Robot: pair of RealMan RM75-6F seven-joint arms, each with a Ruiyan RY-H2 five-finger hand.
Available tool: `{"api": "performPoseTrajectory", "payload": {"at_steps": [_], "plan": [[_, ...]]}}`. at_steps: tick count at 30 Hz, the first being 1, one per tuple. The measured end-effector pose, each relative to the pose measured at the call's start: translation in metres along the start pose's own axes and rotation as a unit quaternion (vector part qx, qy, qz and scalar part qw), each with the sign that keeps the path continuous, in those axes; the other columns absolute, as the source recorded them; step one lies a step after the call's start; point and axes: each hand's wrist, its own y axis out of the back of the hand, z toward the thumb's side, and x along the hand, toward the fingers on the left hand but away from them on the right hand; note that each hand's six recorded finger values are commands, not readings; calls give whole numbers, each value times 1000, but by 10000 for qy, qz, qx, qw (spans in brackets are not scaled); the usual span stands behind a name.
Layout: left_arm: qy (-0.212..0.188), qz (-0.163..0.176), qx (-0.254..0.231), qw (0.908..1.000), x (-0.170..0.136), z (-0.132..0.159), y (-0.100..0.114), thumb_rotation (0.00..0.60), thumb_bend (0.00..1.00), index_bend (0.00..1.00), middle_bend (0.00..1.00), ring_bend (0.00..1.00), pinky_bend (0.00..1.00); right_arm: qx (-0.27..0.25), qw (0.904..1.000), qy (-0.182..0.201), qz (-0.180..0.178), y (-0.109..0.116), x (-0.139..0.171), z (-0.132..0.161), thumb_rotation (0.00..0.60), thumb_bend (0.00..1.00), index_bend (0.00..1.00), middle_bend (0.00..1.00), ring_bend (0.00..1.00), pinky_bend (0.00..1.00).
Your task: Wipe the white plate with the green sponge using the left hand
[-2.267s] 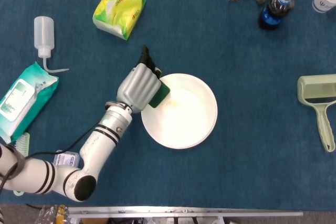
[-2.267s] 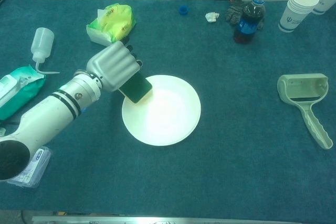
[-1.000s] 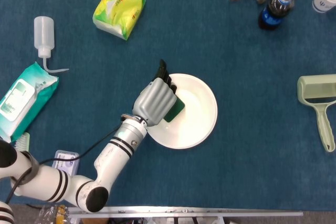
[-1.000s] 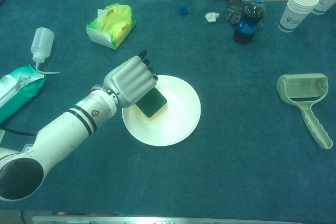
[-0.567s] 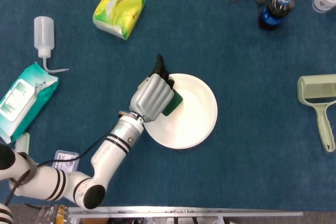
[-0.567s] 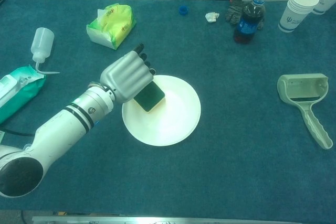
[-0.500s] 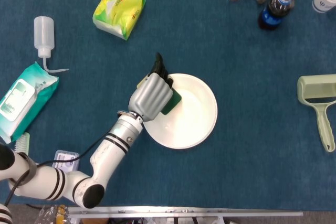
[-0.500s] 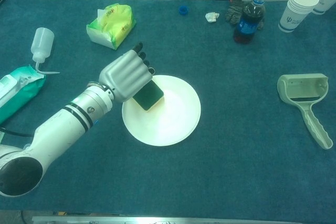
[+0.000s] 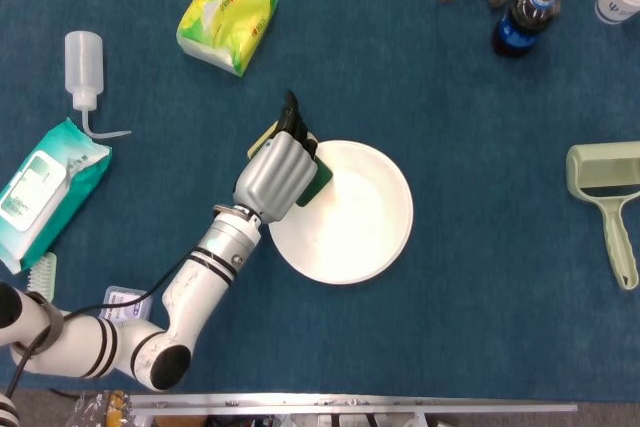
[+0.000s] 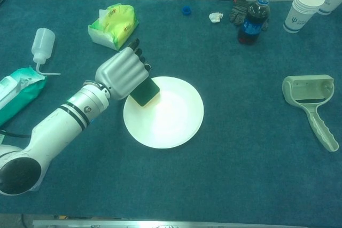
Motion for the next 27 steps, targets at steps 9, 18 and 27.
{"api": "performPoseTrajectory", "payload": {"at_steps": [9,18,27], "plan": [[160,-54,141,9998,-4,-17,-6,600,270,456,382,250,118,-29,10000,14,-25,1,0,0,587,324,301,315,211,404],[509,-162,-285,9982,-20,-49,-9,600,270,456,382,250,118,-55,10000,52,-8,-1,0,2,588,324,302,315,211,405],[699,-407,-781,9937,-45,-73,-26,600,270,456,382,250,118,-70,9999,86,3,-3,-1,4,587,324,302,315,211,404]]}}
